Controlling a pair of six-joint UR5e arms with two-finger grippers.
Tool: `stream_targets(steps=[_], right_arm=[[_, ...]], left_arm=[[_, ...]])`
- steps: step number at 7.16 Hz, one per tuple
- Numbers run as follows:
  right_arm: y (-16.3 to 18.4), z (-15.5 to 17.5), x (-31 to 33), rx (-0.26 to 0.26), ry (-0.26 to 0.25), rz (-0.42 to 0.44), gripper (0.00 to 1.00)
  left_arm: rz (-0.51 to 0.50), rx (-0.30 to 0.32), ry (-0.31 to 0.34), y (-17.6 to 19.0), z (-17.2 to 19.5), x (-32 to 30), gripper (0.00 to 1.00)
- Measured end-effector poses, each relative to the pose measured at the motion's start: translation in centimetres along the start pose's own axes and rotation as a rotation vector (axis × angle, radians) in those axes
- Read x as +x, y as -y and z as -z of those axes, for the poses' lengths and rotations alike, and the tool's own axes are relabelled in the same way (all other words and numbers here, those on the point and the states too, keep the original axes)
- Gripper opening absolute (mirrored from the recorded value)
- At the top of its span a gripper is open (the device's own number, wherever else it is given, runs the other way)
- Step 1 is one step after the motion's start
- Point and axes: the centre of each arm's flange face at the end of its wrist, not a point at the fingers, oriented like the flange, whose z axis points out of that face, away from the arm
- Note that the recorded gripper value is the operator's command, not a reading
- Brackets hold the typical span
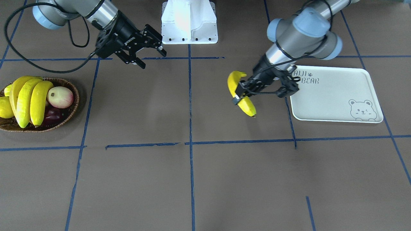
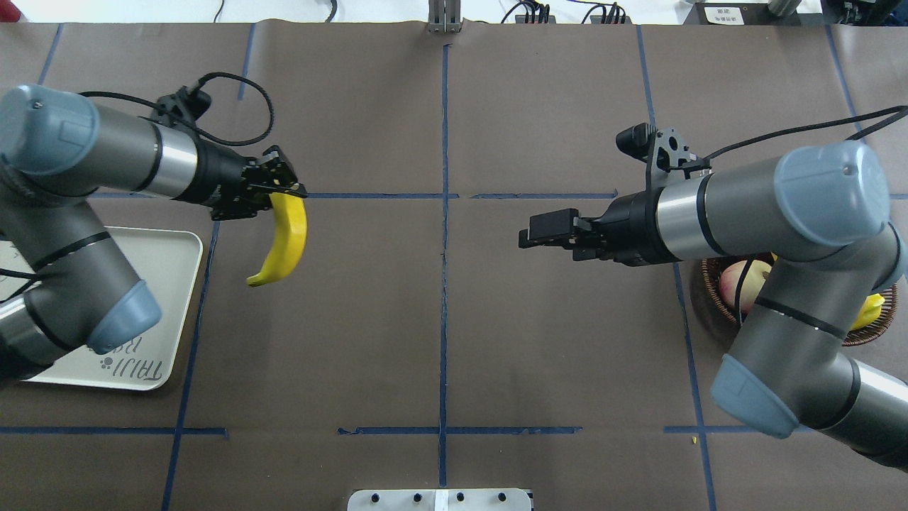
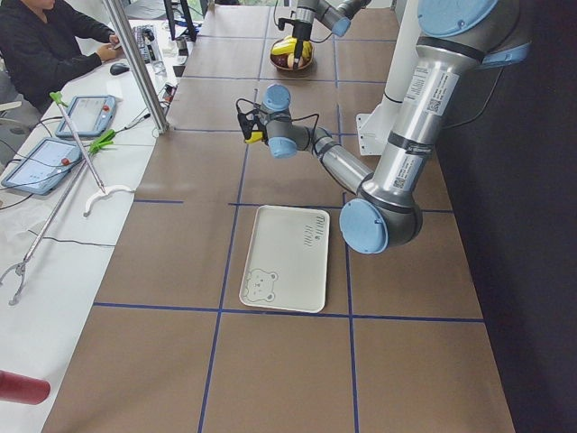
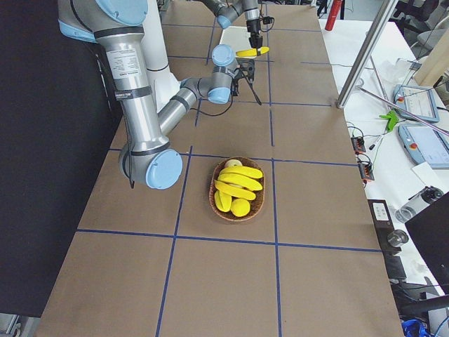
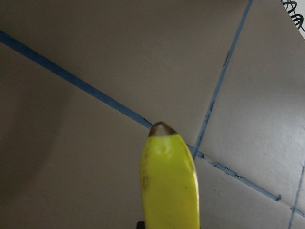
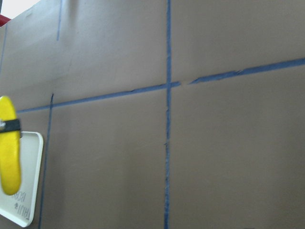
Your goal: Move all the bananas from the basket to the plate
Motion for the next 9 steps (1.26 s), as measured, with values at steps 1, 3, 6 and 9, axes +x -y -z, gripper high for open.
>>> stream_targets(steps=[1, 3, 6, 9], right_arm=[[1.7, 0.9, 1.2, 0.007, -0.079, 0.006, 1.0], [3.2, 1.9, 3.2, -0.016, -0.249, 0.058, 1.0], [3.7, 1.9, 6.5, -0.04, -0.352, 0.106, 1.0], [4.1, 2.2, 7.8, -0.041, -0.373, 0.12, 1.0]], left_arm=[[-0.079, 0.02, 0.077, 0.9, 2.5, -6.3, 0.0], [-0.225, 0.032, 0.24, 1.7, 6.0, -18.0, 0.0], [-0.233, 0.028, 0.394, 4.2, 6.1, -27.7, 0.0], [-0.232, 0.054, 0.466, 6.2, 5.5, -31.9, 0.0]])
